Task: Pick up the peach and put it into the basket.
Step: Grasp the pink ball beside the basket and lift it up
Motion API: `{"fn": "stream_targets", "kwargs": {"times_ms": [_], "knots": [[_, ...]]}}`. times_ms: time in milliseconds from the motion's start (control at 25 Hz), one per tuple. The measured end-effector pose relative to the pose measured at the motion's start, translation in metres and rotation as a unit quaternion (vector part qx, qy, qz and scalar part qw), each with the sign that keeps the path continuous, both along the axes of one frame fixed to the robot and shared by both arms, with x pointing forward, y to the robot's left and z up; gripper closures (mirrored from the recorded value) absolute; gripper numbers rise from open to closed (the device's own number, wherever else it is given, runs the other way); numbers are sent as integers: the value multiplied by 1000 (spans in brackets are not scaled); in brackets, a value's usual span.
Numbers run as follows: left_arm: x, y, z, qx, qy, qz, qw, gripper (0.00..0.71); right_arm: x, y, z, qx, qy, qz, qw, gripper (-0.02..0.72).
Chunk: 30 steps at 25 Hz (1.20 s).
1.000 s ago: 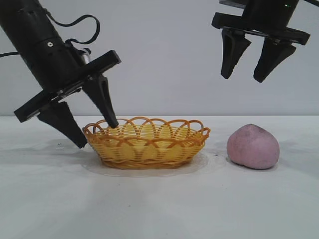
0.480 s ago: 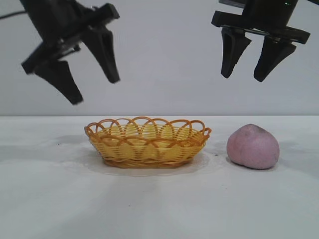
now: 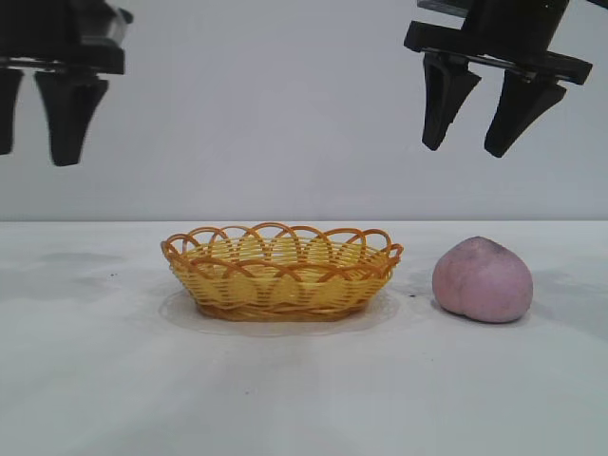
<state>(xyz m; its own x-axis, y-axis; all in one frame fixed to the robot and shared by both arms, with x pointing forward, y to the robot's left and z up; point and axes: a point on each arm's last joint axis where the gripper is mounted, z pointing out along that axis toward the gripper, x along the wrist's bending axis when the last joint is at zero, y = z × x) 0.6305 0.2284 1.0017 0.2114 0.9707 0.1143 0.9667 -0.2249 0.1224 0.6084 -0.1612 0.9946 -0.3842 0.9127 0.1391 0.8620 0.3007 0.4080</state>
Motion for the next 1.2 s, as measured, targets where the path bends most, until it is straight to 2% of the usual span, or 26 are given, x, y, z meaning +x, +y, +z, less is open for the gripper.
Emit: {"fn": "stream_targets", "kwargs": {"times_ms": [240, 400, 600, 800, 1200], "knots": [[1, 60, 0, 3, 30, 79, 996, 244, 0, 0, 0, 0, 0, 1, 1000, 254], [0, 84, 2, 3, 30, 103, 994, 244, 0, 0, 0, -1, 1, 1, 1000, 254], [-21, 86, 33, 0, 1, 104, 995, 244, -1, 0, 0, -1, 3, 2, 1000, 254], [-71, 83, 58, -16, -15, 106, 994, 244, -1, 0, 0, -1, 4, 2, 1000, 254], [-192, 76, 58, -56, -59, 107, 991, 244, -2, 0, -1, -3, 10, 3, 1000, 254]]}}
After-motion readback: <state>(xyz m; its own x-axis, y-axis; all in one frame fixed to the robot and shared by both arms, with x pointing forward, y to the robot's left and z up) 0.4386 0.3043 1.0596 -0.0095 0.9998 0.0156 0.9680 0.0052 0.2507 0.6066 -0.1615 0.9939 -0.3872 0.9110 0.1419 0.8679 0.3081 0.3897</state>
